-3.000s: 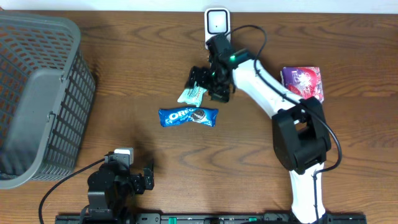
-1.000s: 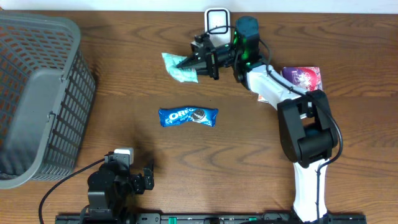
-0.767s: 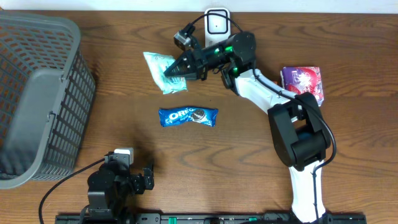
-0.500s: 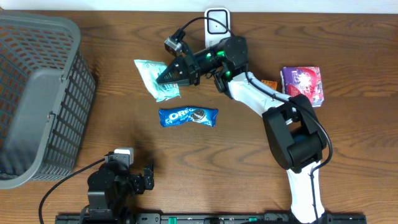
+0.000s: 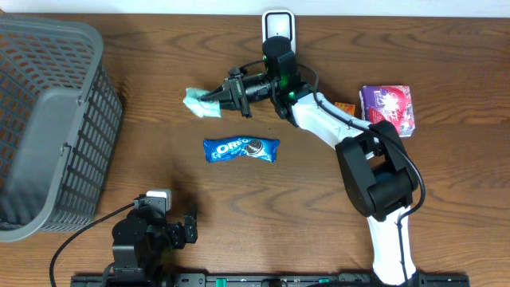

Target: Scan the item barcode

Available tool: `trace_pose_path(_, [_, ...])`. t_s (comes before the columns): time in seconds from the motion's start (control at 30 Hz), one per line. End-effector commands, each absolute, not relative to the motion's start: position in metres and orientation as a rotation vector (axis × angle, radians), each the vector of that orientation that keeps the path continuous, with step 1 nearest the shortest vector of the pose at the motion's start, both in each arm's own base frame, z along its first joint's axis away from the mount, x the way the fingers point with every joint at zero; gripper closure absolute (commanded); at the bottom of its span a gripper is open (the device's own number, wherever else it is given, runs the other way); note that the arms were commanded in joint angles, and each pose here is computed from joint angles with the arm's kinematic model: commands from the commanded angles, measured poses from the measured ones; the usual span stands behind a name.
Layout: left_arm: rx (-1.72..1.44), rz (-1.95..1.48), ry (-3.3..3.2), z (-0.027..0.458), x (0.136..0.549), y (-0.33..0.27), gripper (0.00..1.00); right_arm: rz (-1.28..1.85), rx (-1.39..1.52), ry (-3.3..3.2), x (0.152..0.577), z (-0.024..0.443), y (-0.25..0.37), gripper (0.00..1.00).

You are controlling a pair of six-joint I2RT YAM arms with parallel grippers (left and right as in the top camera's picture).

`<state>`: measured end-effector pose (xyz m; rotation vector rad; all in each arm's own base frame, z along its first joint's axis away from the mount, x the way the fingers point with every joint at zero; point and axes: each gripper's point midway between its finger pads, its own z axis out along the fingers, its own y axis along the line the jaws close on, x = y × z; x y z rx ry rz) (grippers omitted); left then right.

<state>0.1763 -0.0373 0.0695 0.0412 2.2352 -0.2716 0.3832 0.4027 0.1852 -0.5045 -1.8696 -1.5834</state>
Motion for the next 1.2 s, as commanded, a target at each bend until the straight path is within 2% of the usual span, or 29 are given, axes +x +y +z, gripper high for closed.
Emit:
trace_pose_path(0.0, [0.069, -0.279, 2.252, 0.065, 0.173, -0.040, 0.02, -1.653, -0.674, -1.910, 0.417, 0.181, 0.392, 0.98])
trace_pose_path(0.17, [0.069, -0.279, 2.252, 0.065, 0.173, -0.040, 0.02, -1.548, -0.797, -1.877, 0.422, 0.165, 0.376, 0.98])
trace_pose_path(0.43, [0.069, -0.279, 2.252, 0.065, 0.173, -0.040, 0.02, -1.518, -0.812, -1.854, 0.423, 0.163, 0.366, 0.98])
trace_pose_path(0.87, [0.069, -0.279, 2.252, 0.065, 0.173, -0.040, 0.02, -1.569, -0.719, -1.927, 0.419, 0.161, 0.370, 0.98])
trace_pose_path(1.17, [0.069, -0.279, 2.252, 0.065, 0.173, -0.040, 0.02, -1.796, -0.415, -2.256, 0.423, 0.151, 0.387, 0.98])
